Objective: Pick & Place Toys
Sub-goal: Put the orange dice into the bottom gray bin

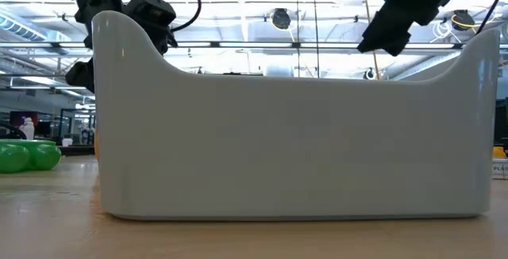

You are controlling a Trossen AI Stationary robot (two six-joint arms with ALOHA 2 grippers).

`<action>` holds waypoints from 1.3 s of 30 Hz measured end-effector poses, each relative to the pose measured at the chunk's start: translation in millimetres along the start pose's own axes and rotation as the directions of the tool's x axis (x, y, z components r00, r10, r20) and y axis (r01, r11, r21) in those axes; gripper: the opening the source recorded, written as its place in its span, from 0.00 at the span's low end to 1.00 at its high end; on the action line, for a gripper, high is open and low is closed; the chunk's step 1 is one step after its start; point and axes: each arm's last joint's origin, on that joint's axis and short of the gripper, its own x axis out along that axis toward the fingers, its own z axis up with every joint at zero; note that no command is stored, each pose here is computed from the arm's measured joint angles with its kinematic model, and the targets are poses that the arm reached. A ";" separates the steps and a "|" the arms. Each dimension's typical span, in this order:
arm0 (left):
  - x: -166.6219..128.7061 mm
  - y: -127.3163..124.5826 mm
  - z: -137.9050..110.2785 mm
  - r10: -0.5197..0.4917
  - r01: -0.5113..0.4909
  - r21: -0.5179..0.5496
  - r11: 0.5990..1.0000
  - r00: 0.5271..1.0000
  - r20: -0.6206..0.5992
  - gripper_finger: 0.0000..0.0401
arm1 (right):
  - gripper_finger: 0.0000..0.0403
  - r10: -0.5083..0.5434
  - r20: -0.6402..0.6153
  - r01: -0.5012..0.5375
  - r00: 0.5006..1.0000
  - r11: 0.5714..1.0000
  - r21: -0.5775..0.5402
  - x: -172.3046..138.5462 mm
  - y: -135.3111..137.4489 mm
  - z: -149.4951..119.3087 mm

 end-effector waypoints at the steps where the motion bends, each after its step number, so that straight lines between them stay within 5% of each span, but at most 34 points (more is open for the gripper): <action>1: 0.0 0.2 -0.1 0.002 -0.002 0.000 1.000 1.000 -0.001 0.92 | 0.29 0.015 -0.005 -0.015 1.000 1.000 0.008 0.9 0.1 -1.4; 13: 24.8 -2.5 1.5 0.018 -0.017 0.018 1.000 0.997 -0.075 0.92 | 0.29 0.101 0.056 -0.102 0.993 0.995 0.022 3.0 3.2 1.9; 20: 40.2 -12.1 7.4 -0.075 0.078 0.056 0.995 0.995 -0.066 0.92 | 0.29 0.098 0.051 -0.100 0.994 0.995 0.024 3.1 2.9 1.4; 33: 68.8 -7.7 4.7 -0.047 0.056 0.034 0.998 0.976 -0.214 0.91 | 0.28 0.098 0.050 -0.099 0.994 0.995 0.024 3.1 2.9 1.4; 39: 68.2 -6.7 5.8 -0.050 0.062 0.046 0.997 0.975 -0.218 0.78 | 0.28 0.097 0.050 -0.098 0.994 0.995 0.022 3.1 2.9 1.3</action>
